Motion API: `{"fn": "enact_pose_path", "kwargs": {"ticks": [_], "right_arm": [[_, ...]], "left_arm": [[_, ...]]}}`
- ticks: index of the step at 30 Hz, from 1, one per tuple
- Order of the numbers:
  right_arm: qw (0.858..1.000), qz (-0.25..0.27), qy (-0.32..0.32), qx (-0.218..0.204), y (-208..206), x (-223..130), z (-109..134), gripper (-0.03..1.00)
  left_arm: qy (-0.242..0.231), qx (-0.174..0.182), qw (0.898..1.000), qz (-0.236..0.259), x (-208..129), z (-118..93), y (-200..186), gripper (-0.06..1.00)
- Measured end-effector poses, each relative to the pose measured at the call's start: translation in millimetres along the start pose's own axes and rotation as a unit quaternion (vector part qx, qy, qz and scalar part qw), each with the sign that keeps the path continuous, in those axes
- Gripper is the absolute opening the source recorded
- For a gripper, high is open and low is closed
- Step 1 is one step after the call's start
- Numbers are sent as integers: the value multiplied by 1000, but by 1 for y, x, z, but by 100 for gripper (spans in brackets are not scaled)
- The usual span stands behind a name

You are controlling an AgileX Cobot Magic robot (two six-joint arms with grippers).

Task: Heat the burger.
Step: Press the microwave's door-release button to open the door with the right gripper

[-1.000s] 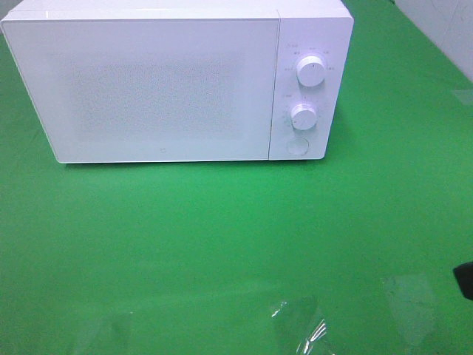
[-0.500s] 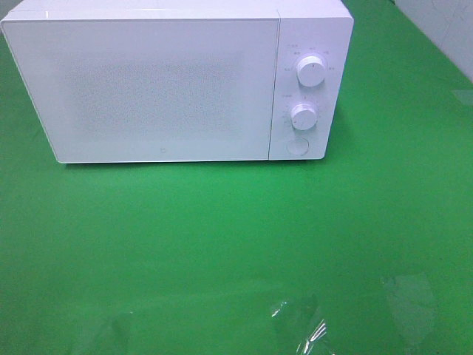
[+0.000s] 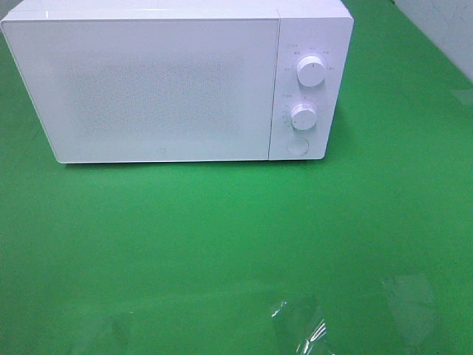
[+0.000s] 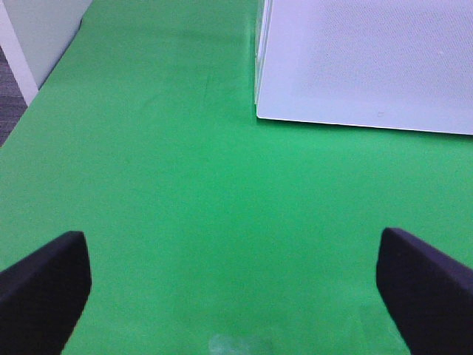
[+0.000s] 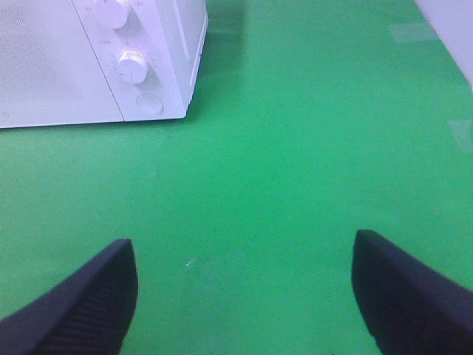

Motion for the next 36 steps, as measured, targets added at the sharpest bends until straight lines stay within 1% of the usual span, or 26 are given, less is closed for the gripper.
{"fn": "enact_pose_path", "kwargs": {"ticks": [26, 28, 29, 30, 36], "right_arm": [[1000, -7, 2, -5, -1, 2, -1, 77], [999, -42, 2, -8, -5, 19, -3, 77], [999, -42, 2, -8, -5, 19, -3, 77], [998, -55, 1, -8, -2, 31, -3, 77], [999, -52, -3, -5, 16, 49, -4, 77]], "left_arm": [[0, 0, 1000, 0, 0, 0, 0, 96], [0, 0, 1000, 0, 0, 0, 0, 96], [0, 0, 1000, 0, 0, 0, 0, 96], [0, 0, 1000, 0, 0, 0, 0, 96], [0, 0, 1000, 0, 0, 0, 0, 96]]}}
Point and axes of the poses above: a point on each arm's last joint axis where the gripper is mounted, y pointing out along that axis toward the gripper, z along the wrist's bending axis when the last joint is at zero, x = y × z, the point moved 9 cm from there along y, pointing out along that axis toward the gripper, and after that the axes turned 12 degrees about -y, right-handed, at the moved point
